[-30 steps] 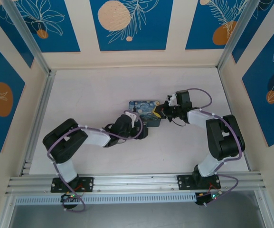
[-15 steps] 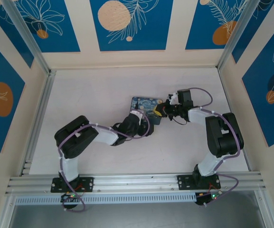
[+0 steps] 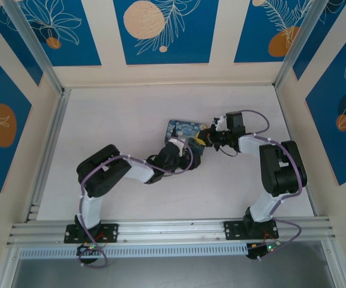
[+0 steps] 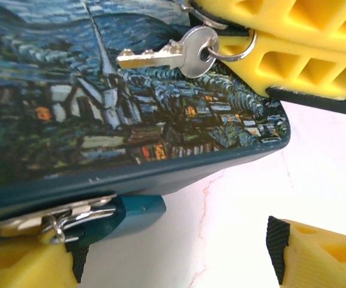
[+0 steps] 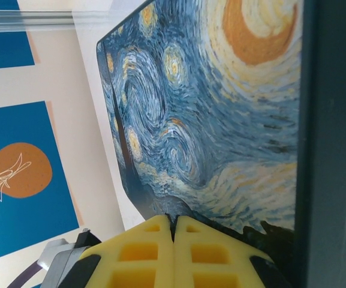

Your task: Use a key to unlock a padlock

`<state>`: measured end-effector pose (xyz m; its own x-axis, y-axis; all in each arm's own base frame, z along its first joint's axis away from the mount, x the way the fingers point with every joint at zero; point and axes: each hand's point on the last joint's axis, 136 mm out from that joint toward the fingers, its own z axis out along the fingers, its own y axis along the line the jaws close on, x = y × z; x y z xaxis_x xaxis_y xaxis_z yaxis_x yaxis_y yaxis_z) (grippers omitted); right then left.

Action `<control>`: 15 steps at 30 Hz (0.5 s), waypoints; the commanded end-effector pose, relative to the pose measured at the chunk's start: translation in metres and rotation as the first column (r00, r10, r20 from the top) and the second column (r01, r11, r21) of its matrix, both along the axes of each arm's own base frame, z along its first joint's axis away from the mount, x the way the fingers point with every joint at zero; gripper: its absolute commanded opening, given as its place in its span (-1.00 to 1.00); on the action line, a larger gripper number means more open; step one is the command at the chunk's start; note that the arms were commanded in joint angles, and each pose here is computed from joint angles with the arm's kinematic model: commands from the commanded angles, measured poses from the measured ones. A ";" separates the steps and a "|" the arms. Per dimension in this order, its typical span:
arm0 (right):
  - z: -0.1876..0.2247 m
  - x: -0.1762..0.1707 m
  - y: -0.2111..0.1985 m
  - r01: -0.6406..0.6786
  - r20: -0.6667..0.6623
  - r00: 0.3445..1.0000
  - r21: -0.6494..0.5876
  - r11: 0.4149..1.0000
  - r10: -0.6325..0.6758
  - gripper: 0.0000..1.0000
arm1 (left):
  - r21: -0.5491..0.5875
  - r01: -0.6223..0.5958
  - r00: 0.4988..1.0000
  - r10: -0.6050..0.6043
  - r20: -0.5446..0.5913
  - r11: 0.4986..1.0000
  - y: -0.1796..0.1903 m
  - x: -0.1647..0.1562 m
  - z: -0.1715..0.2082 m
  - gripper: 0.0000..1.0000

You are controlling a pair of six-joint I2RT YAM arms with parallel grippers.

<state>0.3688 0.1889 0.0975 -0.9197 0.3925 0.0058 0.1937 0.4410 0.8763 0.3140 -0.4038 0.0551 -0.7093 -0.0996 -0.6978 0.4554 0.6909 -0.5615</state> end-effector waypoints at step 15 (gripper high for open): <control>-0.013 -0.007 -0.009 0.000 -0.054 0.999 0.009 1.000 0.001 -1.00 | -0.227 -0.153 0.983 0.124 -0.138 0.962 0.003 0.011 -0.011 0.50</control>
<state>0.3719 0.1808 0.0979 -0.9137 0.4064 0.0084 0.2003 0.4321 0.8793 0.3238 -0.4065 0.0653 -0.7318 -0.3337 -0.5942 0.3484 0.5661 -0.7471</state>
